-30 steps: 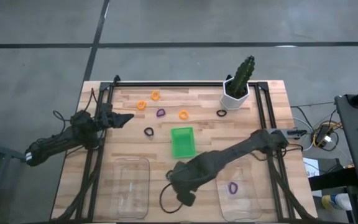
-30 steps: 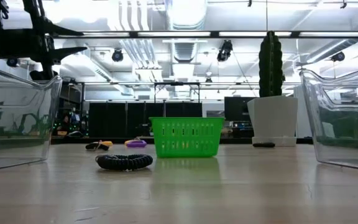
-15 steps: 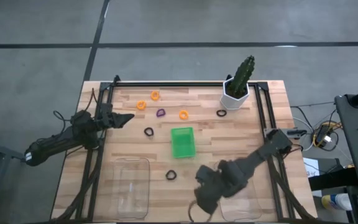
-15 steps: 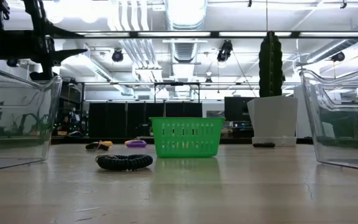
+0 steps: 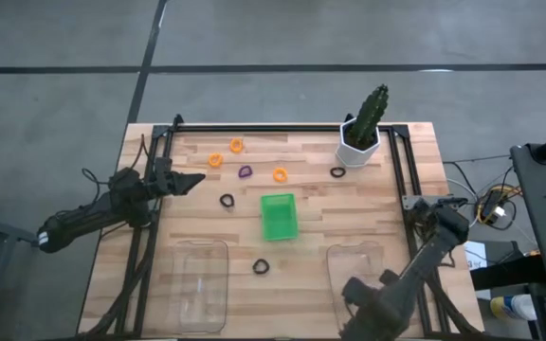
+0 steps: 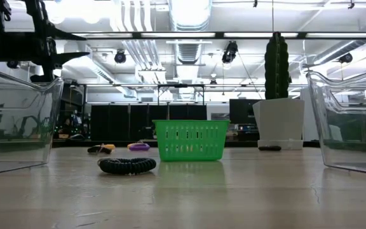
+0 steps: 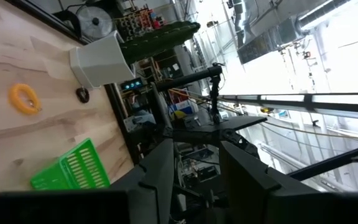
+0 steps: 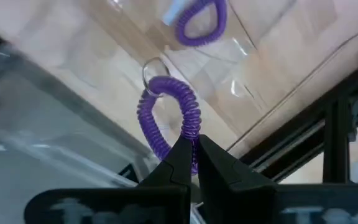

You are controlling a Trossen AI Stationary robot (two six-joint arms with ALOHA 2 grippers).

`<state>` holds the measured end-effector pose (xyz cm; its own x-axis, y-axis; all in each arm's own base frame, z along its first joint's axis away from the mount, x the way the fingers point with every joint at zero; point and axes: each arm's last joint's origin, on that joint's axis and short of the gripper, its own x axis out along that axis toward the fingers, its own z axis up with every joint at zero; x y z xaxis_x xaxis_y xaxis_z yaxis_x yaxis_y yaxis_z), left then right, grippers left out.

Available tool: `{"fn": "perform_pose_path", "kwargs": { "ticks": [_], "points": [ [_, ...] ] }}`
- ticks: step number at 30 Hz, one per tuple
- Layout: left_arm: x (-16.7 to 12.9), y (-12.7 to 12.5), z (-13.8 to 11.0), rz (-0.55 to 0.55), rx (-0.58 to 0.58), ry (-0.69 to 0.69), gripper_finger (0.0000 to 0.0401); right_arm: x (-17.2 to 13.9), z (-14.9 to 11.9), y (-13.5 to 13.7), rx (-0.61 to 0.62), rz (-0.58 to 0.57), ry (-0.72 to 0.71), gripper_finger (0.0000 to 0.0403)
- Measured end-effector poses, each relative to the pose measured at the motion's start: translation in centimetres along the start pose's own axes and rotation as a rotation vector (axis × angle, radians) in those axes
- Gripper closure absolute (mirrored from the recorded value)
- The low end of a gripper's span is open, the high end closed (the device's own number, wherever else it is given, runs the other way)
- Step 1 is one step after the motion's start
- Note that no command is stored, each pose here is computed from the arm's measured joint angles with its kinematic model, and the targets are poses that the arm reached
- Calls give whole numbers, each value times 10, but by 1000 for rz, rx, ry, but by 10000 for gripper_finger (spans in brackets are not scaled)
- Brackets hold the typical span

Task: Sort spring keychains
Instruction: Put the bottom purple spring keychain into the right transparent bin, then put the purple spring keychain into the right transparent bin

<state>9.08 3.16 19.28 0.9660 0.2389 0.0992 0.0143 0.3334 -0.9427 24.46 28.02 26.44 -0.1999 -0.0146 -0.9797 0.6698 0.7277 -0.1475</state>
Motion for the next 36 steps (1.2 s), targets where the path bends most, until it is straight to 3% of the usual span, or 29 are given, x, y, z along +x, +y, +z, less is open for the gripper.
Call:
{"fn": "perform_pose_path", "kwargs": {
  "ticks": [13, 19, 28, 31, 36],
  "points": [
    [0, 6, -2, 28, -31, 5, 279, 75, 32, -3, -49, -51, 56, 392],
    [1, 6, -2, 26, -32, 8, 279, 89, 41, -3, -79, -17, 95, 331],
    [1, 5, -1, 17, -70, 0, 279, 40, 35, -20, -9, 117, 49, 200],
    [0, -4, 2, -12, -72, -11, 279, 13, 30, -33, 49, 209, 9, 178],
    [-1, -34, 12, -49, -47, -64, 279, -25, 22, -54, 165, 367, -190, 160]
  ]
}}
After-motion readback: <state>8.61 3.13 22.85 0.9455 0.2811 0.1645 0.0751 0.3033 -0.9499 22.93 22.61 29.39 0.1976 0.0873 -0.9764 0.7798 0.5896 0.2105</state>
